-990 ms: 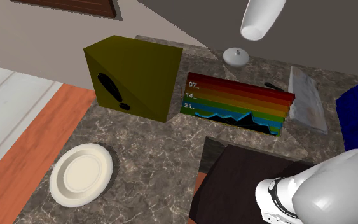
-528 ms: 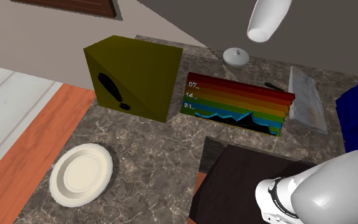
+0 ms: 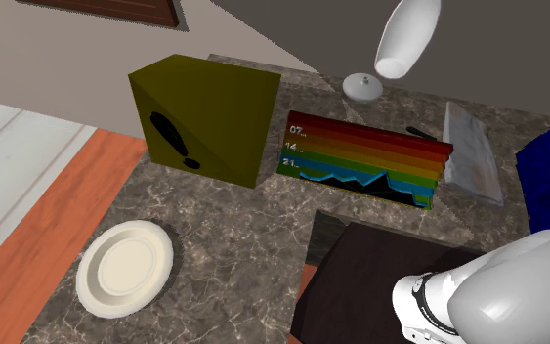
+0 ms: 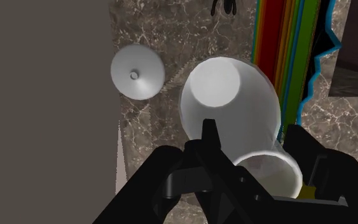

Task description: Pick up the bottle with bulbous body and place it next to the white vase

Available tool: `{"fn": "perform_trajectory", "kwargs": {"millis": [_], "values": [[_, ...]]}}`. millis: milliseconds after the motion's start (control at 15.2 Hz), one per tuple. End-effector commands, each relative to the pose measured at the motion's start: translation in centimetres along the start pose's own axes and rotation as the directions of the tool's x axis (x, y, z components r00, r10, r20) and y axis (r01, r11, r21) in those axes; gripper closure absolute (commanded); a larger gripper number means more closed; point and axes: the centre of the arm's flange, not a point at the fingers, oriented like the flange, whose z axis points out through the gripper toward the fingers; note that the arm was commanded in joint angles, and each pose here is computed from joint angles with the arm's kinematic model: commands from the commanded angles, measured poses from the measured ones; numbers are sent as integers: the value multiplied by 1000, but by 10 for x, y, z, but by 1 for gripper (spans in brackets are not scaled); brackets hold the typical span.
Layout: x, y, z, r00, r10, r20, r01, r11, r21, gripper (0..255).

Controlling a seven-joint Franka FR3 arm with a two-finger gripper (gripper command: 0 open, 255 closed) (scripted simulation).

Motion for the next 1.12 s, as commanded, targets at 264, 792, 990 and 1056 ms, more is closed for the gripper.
{"fn": "perform_trajectory", "kwargs": {"millis": [264,792,990,1056], "values": [[0,-1,31,1000,0,0,0,1000,-1,255],[0,-2,73,1000,0,0,0,1000,-1,255],[0,-2,89,1000,0,0,0,1000,-1,255],[0,-2,94,1000,0,0,0,1000,-1,255]]}}
